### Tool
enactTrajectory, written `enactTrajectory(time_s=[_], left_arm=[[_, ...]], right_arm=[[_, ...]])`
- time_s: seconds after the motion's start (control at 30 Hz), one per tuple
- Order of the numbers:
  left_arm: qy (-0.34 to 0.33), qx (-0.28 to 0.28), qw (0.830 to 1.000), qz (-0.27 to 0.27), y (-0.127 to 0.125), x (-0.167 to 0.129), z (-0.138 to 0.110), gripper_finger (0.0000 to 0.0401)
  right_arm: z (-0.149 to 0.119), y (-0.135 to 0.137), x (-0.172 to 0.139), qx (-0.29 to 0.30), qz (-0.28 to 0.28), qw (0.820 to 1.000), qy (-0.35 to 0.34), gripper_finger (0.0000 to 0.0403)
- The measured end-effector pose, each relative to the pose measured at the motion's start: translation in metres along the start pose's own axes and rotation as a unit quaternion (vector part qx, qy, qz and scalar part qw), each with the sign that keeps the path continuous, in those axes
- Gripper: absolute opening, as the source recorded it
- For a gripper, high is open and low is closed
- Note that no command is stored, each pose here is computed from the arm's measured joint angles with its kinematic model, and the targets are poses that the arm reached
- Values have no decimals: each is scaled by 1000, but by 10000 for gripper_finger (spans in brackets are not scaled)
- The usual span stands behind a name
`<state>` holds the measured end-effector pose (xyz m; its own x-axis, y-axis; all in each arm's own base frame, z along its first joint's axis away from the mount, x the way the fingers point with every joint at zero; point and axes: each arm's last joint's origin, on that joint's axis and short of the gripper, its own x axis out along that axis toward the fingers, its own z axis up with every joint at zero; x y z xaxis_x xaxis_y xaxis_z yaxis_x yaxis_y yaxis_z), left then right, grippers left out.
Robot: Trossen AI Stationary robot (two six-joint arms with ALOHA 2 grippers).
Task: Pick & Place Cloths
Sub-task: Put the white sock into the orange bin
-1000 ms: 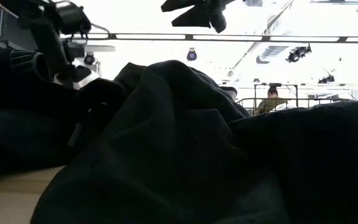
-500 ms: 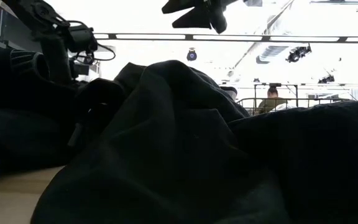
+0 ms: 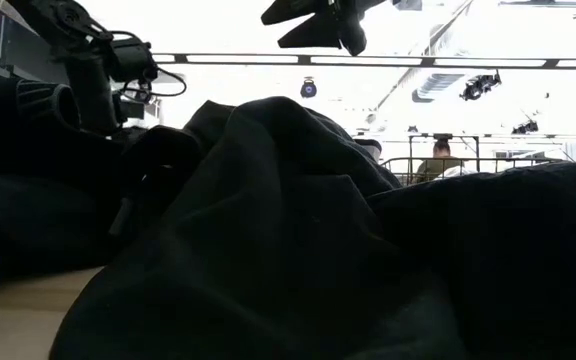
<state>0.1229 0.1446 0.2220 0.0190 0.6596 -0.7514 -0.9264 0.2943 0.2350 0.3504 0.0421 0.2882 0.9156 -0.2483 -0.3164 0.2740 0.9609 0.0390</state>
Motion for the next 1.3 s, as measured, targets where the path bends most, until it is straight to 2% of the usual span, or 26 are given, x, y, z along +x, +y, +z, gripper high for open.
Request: enactTrajectory(time_s=[0.2,0.37,0.47,0.63,0.67,0.9,1.3], left_arm=[[1,-3,1000,-28,2,-14,14,213],[22,8,1000,-10,5,-19,13,197],[49,14,999,9,8,-19,7,154],[68,21,997,15,9,-20,3,30],[68,21,997,15,9,-20,3,16],[86,29,996,11,5,-13,3,2],[166,66,984,-26,-13,18,-1,1]], right_arm=[[0,0,0,0,0,1000,0,250],[0,0,0,3,1,1000,2,250],[-1,0,0,3,0,1000,7,250],[-2,0,0,2,0,1000,8,250],[-2,0,0,2,0,1000,8,250],[-2,0,0,12,-1,1000,11,250],[-3,0,0,11,-1,1000,15,250]])
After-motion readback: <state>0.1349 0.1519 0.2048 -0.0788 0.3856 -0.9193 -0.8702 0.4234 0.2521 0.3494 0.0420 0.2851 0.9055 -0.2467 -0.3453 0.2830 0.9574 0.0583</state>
